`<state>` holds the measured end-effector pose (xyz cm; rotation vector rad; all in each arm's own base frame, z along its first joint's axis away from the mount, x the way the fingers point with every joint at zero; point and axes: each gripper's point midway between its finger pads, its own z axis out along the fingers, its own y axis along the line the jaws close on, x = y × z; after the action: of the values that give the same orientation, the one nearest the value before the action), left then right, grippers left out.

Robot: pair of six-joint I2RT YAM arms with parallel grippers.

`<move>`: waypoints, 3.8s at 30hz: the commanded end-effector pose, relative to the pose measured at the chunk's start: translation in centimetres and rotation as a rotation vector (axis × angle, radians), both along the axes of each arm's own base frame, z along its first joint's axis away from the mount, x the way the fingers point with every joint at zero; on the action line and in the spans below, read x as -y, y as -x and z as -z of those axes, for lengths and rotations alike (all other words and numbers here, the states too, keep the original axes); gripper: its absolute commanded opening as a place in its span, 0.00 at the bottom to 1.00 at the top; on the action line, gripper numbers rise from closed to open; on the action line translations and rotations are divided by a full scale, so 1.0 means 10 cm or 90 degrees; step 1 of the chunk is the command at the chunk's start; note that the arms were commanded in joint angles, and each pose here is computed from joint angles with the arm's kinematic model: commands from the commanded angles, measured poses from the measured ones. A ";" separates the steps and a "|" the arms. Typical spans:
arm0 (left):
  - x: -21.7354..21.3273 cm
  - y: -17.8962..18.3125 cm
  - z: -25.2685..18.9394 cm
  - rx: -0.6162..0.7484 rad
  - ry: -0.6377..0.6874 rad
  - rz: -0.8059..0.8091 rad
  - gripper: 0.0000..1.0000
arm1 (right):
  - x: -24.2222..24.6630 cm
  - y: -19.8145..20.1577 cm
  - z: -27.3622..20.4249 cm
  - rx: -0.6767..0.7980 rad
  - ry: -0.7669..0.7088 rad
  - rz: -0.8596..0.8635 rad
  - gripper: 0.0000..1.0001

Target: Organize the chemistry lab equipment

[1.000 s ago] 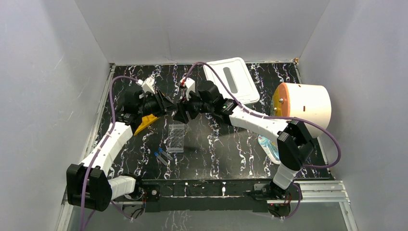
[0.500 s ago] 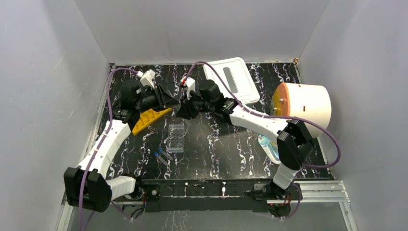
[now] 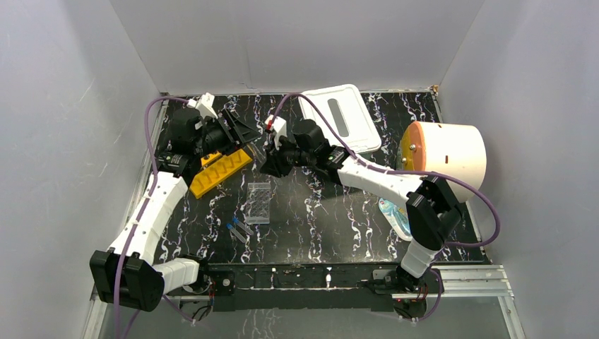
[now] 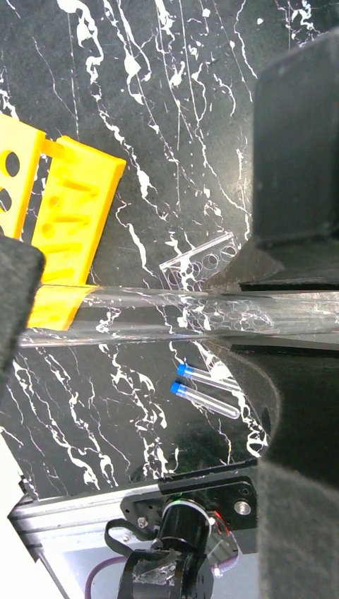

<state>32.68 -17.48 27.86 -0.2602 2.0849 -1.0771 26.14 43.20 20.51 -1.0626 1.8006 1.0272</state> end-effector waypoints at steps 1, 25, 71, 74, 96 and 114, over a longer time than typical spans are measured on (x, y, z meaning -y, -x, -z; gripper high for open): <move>-0.02 0.00 -0.21 0.009 0.014 -0.020 0.53 | -0.01 0.00 -0.44 0.065 -0.066 -0.020 0.22; 0.02 0.12 -0.04 0.091 -0.055 0.074 0.36 | -0.11 0.01 -0.43 0.033 -0.081 -0.063 0.24; -1.24 -1.21 -0.36 0.285 -0.497 -0.300 0.08 | 0.97 -0.40 -0.64 0.102 0.033 0.176 0.79; -1.22 -1.25 -0.29 0.288 -0.499 -0.296 0.07 | 1.05 -0.40 -0.62 0.121 0.045 0.184 0.79; -1.21 -1.27 0.12 0.253 -0.507 -0.281 0.08 | 1.18 -0.47 -0.34 0.110 0.074 0.216 0.80; -1.24 -1.34 0.44 0.231 -0.520 -0.289 0.08 | 1.27 -0.52 -0.25 0.103 0.085 0.233 0.80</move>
<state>45.68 -5.38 22.65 -0.0793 1.8857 0.0232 30.48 30.54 21.21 -0.8572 1.9320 0.6014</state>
